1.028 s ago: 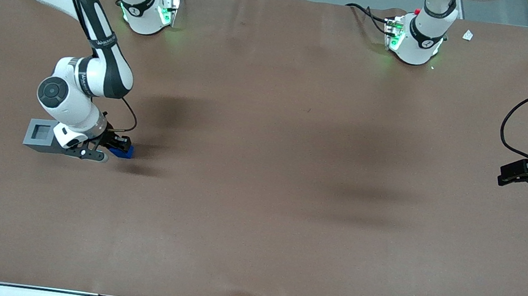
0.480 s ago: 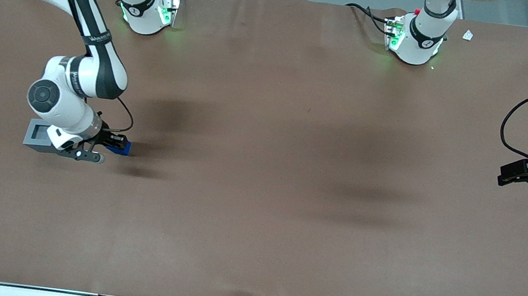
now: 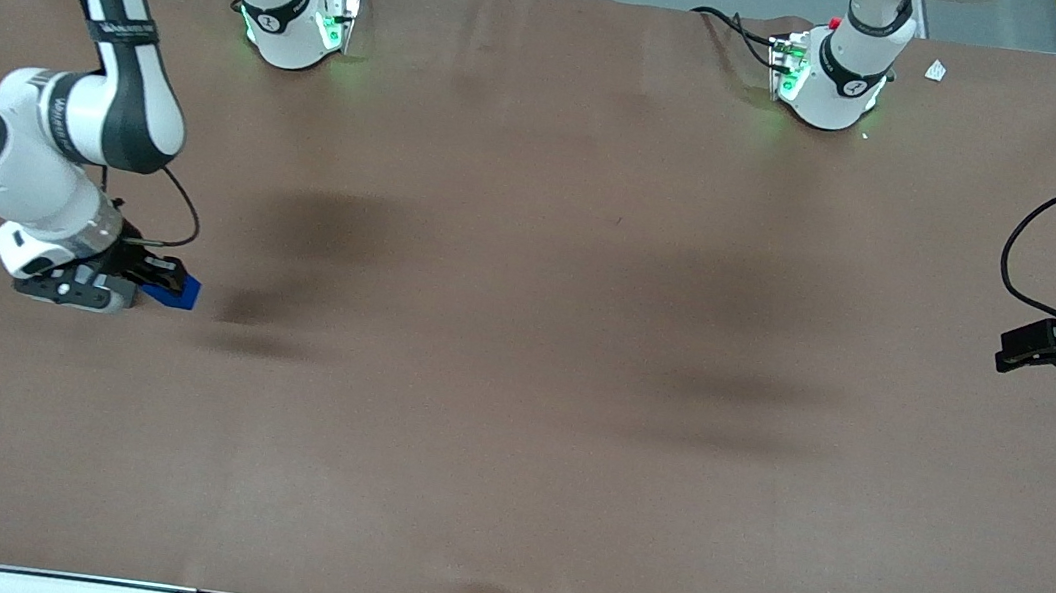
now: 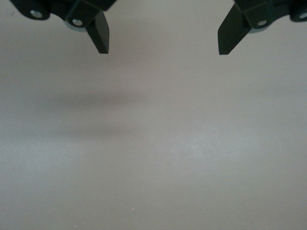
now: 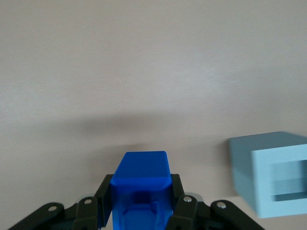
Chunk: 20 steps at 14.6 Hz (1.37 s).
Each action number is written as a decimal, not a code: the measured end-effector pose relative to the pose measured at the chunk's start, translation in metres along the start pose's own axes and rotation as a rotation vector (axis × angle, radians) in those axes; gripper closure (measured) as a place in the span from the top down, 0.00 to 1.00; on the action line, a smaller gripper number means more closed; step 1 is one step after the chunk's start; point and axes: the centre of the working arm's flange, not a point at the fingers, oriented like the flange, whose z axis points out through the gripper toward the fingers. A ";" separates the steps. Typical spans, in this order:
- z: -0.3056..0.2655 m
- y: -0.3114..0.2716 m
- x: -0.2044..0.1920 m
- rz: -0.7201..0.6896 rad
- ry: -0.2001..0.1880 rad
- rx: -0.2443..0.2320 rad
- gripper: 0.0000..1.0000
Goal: Insert blue part into gray base with right arm
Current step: 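Lift the blue block and carry it toward the gray base, then position the blue block above the gray base's square hole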
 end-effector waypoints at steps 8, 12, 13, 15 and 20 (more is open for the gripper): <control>-0.018 0.109 -0.012 -0.063 -0.021 -0.003 0.51; -0.019 0.141 -0.017 -0.057 0.001 -0.011 0.51; -0.018 0.145 -0.018 -0.060 0.012 -0.015 0.51; -0.017 0.151 -0.019 -0.079 0.033 -0.023 0.51; -0.013 0.169 -0.023 -0.092 0.059 -0.036 0.51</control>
